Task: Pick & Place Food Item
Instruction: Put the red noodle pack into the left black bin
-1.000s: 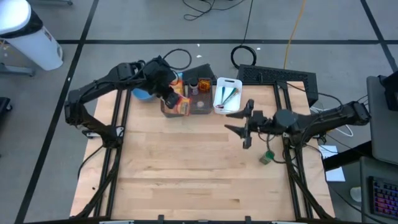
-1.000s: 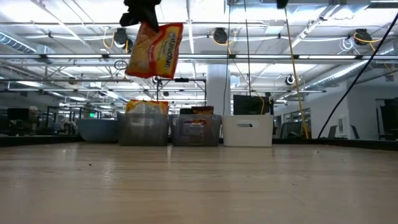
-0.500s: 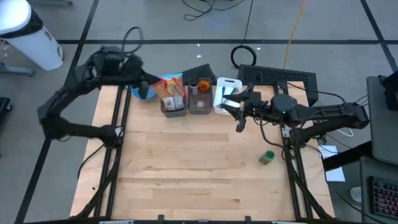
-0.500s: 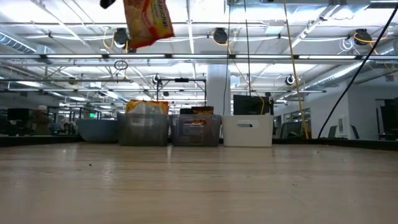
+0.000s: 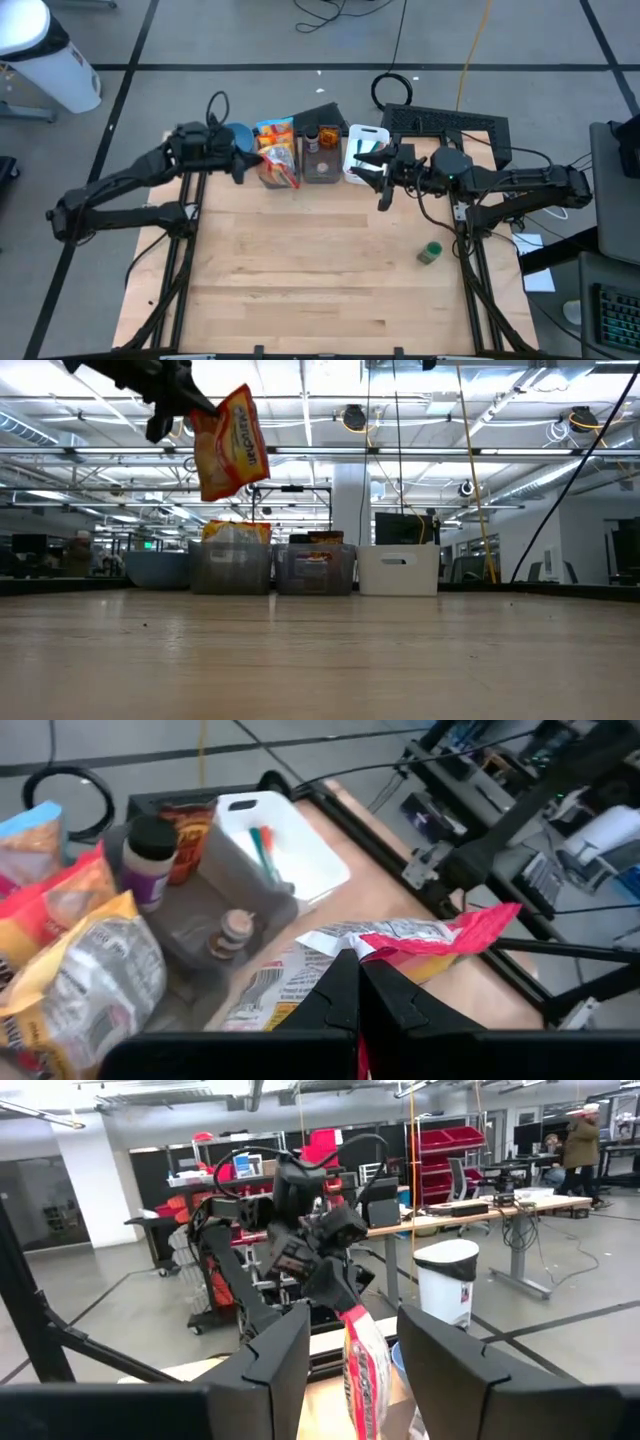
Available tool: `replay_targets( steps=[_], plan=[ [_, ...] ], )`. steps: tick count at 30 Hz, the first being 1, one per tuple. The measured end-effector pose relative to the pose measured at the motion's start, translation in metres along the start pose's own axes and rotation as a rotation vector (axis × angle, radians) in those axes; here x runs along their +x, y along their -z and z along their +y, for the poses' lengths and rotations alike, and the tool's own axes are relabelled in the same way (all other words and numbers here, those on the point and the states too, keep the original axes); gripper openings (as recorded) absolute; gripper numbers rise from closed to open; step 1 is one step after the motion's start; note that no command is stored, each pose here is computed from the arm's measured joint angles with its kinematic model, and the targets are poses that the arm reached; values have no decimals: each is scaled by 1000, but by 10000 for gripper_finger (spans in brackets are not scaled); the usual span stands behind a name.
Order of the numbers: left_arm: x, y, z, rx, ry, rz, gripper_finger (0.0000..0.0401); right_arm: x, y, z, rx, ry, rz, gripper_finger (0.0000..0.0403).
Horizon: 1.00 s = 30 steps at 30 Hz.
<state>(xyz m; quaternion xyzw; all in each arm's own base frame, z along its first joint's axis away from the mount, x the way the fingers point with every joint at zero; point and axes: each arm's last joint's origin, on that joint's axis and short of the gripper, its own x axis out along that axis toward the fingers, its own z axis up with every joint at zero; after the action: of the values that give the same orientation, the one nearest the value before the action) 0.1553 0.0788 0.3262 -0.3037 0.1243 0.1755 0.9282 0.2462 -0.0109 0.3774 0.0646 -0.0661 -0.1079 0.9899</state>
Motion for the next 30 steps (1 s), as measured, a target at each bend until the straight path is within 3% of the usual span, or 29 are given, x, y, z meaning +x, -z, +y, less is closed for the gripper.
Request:
replay_targets(
  steps=[30],
  plan=[
    [55, 14, 34, -128, -309, 98, 0, 3, 4, 0, 23, 1, 14, 139]
  ],
)
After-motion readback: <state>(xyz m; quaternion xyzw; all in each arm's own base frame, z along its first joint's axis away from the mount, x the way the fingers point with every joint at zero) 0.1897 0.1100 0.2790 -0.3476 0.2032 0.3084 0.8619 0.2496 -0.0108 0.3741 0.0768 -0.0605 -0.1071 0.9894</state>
